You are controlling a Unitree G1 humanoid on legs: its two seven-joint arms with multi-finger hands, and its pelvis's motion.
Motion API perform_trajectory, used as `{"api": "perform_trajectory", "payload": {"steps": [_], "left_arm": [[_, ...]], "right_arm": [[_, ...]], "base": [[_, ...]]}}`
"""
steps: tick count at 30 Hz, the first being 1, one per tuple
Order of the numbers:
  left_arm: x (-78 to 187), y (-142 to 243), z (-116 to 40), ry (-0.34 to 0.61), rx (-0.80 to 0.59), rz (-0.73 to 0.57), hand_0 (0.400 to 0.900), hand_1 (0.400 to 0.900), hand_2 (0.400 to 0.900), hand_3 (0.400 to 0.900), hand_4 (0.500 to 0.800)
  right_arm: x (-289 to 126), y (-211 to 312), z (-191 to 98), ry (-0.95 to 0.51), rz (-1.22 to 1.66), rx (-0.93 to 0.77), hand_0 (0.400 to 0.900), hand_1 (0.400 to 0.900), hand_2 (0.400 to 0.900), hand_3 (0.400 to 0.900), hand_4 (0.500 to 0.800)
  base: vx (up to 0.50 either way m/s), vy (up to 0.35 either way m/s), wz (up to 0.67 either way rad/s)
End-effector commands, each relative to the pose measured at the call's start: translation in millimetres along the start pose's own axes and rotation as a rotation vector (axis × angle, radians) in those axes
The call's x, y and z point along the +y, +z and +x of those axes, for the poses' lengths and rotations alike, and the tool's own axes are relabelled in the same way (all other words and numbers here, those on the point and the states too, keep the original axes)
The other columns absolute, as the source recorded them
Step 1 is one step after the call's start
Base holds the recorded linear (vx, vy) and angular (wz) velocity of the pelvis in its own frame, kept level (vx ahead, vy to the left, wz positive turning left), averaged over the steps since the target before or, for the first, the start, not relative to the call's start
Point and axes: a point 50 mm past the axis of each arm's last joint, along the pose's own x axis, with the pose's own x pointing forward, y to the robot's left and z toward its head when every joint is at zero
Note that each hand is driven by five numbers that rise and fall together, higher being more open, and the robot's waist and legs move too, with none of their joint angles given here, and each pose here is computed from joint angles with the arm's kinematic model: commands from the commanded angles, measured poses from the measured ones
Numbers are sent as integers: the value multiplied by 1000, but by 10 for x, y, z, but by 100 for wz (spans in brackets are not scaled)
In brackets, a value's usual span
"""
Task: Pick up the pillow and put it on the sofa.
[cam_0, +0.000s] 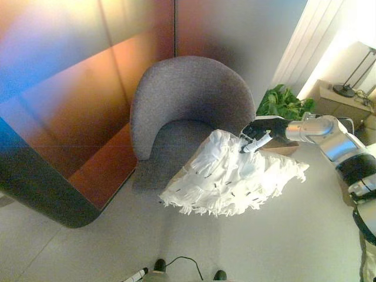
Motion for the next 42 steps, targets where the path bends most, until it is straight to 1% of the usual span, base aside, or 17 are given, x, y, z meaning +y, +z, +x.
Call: {"api": "perform_trajectory", "payload": {"steps": [1, 4, 10, 15, 20, 22, 23, 27, 30, 36, 42], "left_arm": [[140, -355, -64, 66, 191, 52, 900, 900, 900, 900, 800], [128, -356, -59, 65, 192, 40, 900, 900, 900, 900, 800], [132, -390, -60, 80, 188, 22, 900, 900, 900, 900, 800], [186, -363, -81, 101, 173, 29, 900, 900, 900, 900, 800], [218, -276, -99, 80, 141, 32, 900, 900, 900, 900, 800], [205, -255, -92, 70, 129, 32, 900, 900, 900, 900, 800], [185, -255, -83, 64, 121, 33, 900, 900, 900, 900, 800], [182, -210, -84, 46, 103, 39, 900, 900, 900, 900, 800], [175, -176, -86, 27, 102, 48, 900, 900, 900, 900, 800], [135, -132, -75, -9, 89, 51, 900, 900, 900, 900, 800], [127, -137, -75, -17, 89, 50, 900, 900, 900, 900, 800]], "right_arm": [[-793, 897, -449, -329, 37, -264, 400, 400, 400, 400, 500], [-860, 818, -439, -391, 139, -234, 400, 400, 400, 400, 500], [-1063, 519, -587, -562, 328, -164, 400, 400, 400, 400, 500], [-1237, 365, -820, -717, 419, -113, 400, 400, 400, 400, 500], [-1387, 238, -1117, -861, 469, -42, 400, 400, 400, 400, 500], [-1425, 143, -1244, -939, 506, 30, 400, 400, 400, 400, 500], [-1433, 112, -1280, -965, 519, 41, 900, 900, 900, 900, 800], [-1468, -3, -1461, -1013, 538, 87, 900, 900, 900, 900, 800], [-1491, -1, -1525, -1025, 519, 89, 900, 900, 900, 900, 800], [-1508, 2, -1570, -1033, 473, 95, 900, 900, 900, 900, 800], [-1488, -55, -1568, -1012, 447, 123, 900, 900, 900, 900, 800]], "base": [[78, 23, 9], [56, 11, 15], [53, -4, 24], [19, -21, 23], [-34, -40, 11], [-50, -35, 6], [-41, -35, 2], [-44, -21, -3], [-30, 3, -6], [-37, -7, -12], [-4, 2, -7]]}}
